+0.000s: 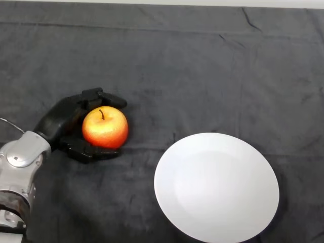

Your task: Move the apple to the plate

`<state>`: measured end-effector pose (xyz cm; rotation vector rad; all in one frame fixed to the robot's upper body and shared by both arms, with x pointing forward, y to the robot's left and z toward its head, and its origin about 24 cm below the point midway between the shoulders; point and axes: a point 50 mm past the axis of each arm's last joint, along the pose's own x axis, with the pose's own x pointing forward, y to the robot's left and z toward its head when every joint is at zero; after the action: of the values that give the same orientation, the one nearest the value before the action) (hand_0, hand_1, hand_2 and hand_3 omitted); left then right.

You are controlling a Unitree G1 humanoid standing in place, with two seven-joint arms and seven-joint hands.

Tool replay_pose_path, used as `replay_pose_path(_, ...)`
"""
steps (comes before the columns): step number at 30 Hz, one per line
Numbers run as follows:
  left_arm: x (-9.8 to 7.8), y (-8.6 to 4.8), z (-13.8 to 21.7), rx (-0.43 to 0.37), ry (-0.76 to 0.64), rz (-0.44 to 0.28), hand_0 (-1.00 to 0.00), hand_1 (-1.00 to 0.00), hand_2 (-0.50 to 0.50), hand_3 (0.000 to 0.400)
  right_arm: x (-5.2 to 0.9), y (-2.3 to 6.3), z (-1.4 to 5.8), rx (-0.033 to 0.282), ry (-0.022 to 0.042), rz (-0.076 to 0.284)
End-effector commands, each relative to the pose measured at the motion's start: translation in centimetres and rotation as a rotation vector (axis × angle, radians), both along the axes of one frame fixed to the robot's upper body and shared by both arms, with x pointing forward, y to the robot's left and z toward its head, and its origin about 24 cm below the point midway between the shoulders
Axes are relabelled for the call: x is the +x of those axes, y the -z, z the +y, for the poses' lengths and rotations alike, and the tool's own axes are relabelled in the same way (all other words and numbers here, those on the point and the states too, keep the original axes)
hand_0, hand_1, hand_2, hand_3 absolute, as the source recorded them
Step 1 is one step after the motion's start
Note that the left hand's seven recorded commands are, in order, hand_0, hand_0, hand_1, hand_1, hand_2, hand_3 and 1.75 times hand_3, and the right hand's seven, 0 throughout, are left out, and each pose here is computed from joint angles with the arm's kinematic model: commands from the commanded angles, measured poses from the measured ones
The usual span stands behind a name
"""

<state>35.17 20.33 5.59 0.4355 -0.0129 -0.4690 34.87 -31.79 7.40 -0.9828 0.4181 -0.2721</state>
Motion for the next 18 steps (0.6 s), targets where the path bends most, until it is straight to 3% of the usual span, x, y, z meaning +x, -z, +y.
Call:
replay_pose_path(1, -0.6, 1.8, -0.1, 0.081, 0.047, 0.119, -1.00, -1.00, 0.00, 0.400, -0.94, 1.26, -0.68, 0.011, 0.0331, 0.045)
replay_pose_path(8, 0.3, 0.2, -0.3, 0.079, 0.050, 0.065, -1.00, -1.00, 0.00, 0.400, -0.94, 1.26, -0.68, 0.011, 0.0331, 0.045)
replay_pose_path(18, 1.6, -2.3, -2.7, 0.041, 0.070, -0.068, -1.00, -1.00, 0.00, 0.400, -0.94, 1.26, -0.68, 0.011, 0.0331, 0.045)
